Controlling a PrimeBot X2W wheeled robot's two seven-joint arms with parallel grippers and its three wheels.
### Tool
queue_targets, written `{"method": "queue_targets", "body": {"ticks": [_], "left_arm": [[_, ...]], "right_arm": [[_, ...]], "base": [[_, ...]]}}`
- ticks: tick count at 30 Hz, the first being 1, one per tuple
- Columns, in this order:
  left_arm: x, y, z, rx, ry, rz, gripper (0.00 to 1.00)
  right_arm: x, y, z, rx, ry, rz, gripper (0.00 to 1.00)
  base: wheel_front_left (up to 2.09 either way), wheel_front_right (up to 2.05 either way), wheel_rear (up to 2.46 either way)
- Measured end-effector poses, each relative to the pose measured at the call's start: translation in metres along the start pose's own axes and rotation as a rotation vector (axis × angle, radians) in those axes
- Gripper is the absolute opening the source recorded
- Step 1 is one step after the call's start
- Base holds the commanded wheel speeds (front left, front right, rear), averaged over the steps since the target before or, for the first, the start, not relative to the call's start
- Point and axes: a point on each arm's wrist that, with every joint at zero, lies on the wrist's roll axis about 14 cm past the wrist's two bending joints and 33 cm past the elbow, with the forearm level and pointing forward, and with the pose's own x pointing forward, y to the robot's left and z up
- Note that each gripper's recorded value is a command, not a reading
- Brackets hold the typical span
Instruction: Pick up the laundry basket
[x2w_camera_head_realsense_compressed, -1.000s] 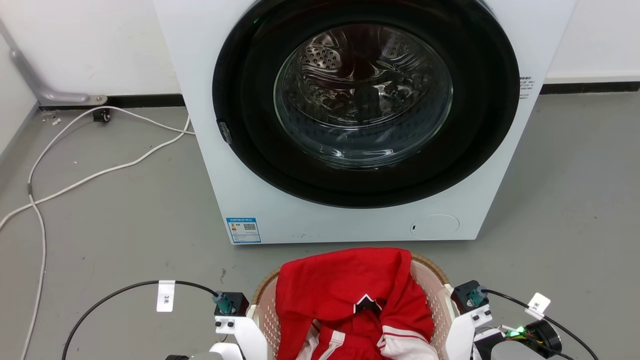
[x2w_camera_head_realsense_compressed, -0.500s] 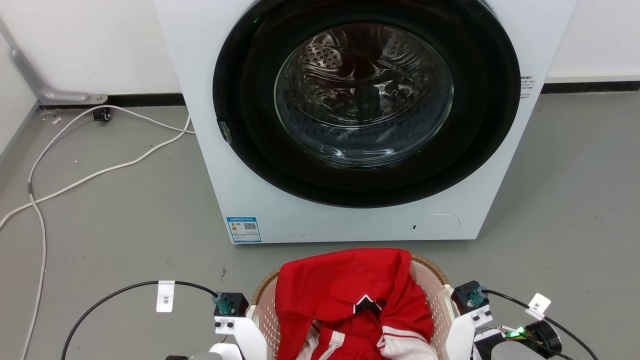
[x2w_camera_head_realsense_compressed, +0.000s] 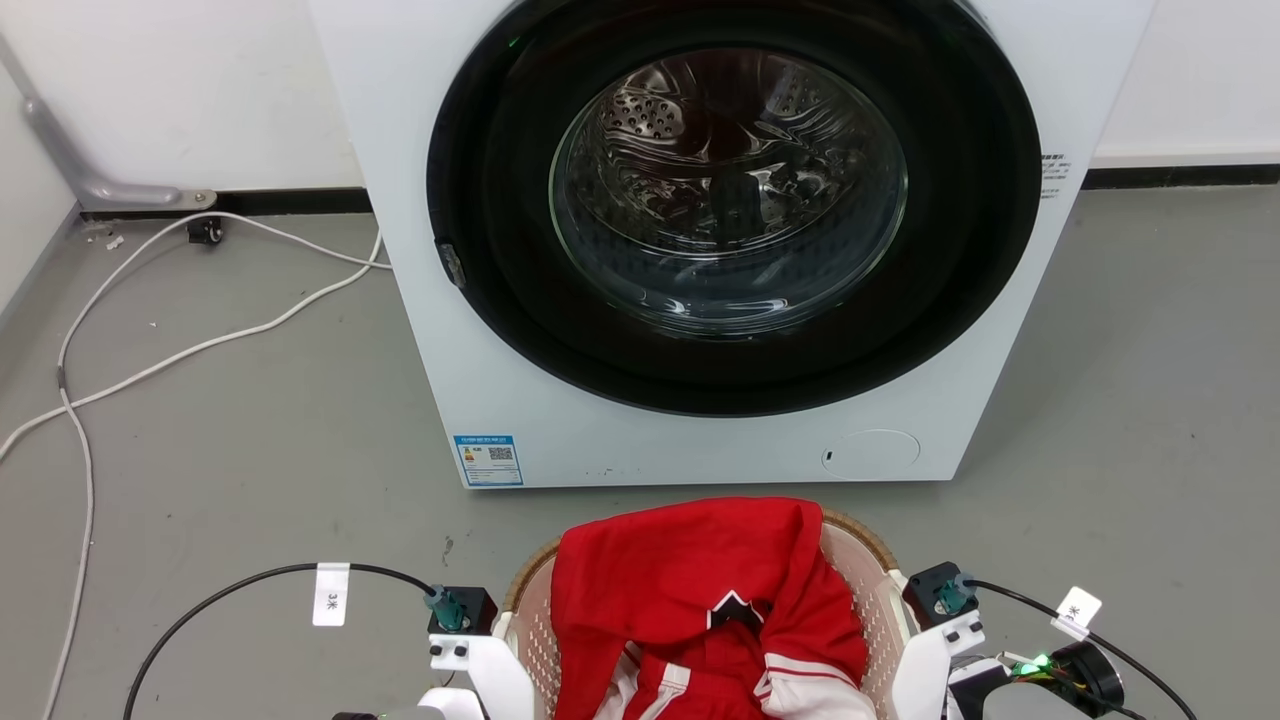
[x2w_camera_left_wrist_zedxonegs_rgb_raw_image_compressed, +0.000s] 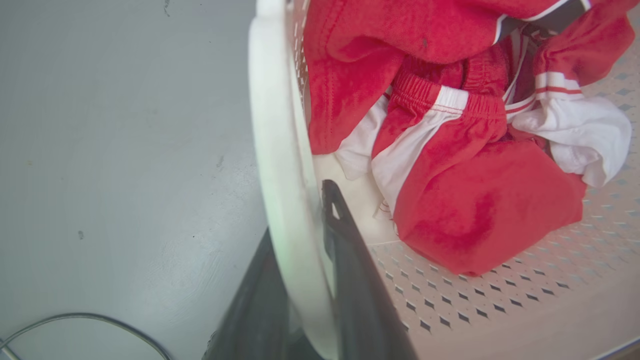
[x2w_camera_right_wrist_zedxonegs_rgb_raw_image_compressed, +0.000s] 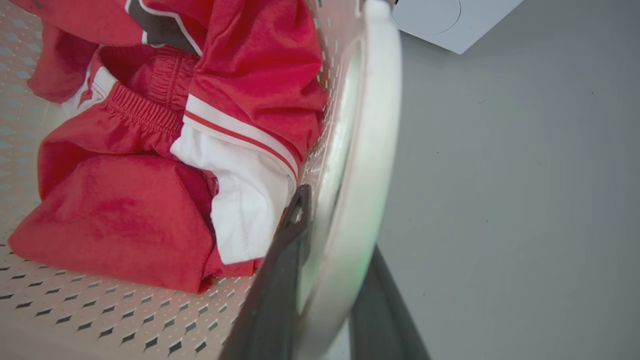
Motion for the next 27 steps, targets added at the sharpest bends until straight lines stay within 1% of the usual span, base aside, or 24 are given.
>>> {"method": "queue_targets", "body": {"ticks": [27], "left_arm": [[-0.0013, -0.0007, -0.0009, 0.0, -0.003, -0.001, 0.0]], "right_arm": [[-0.0012, -0.0004, 0.0005, -0.004, -0.001, -0.001, 0.0]], "base": [[0.0, 0.0, 0.0]]}}
